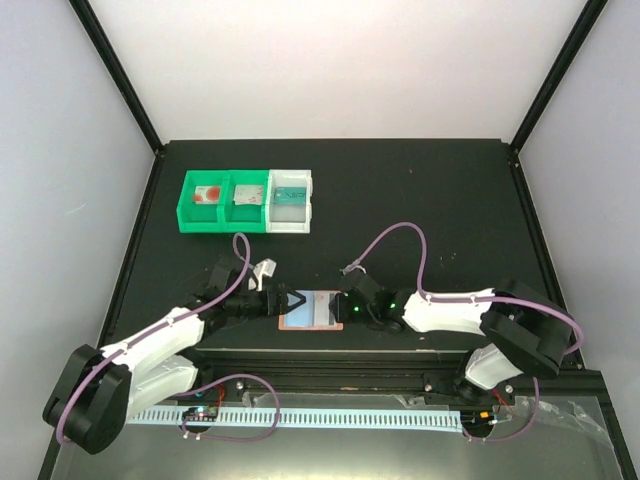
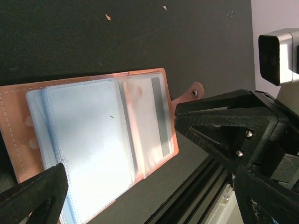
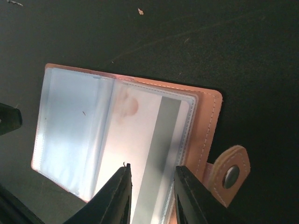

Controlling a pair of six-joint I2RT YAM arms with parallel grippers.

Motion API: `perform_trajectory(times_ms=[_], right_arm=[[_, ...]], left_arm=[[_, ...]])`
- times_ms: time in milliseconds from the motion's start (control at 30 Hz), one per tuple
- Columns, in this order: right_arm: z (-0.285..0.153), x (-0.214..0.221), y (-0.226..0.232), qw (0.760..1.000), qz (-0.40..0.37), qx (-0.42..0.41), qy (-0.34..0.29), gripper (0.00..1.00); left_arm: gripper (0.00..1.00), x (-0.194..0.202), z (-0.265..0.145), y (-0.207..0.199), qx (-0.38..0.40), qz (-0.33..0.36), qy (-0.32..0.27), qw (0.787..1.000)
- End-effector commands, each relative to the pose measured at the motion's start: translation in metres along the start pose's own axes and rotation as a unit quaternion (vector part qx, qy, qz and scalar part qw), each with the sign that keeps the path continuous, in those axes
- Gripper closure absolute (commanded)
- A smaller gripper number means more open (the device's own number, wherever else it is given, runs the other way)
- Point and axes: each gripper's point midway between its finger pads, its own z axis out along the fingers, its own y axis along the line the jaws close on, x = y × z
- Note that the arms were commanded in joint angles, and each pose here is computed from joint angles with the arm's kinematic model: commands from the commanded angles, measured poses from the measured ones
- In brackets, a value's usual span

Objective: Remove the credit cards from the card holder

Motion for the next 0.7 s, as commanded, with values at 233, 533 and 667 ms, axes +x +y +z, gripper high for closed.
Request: perform_trajectory(times_ms=[233, 533, 667], right_arm=[[0.01, -0.005, -0.002, 1.0, 0.003, 0.009, -0.01, 0.73], [0.015, -0.001, -0.002, 1.0, 0.005, 0.001, -0.007, 0.73], [0.014, -0.003, 0.001, 1.0, 0.005, -0.006, -0.009, 0.73]], left_arm=[[0.01, 0.001, 0.007, 0.005, -0.01, 0.005, 0.001, 1.0], [0.01, 0.008, 0.01, 0.018, -0.03, 0.0, 0.011, 0.999], [0.01, 0.008, 0.01, 0.019, -0.031, 0.001, 0.01, 0.999]])
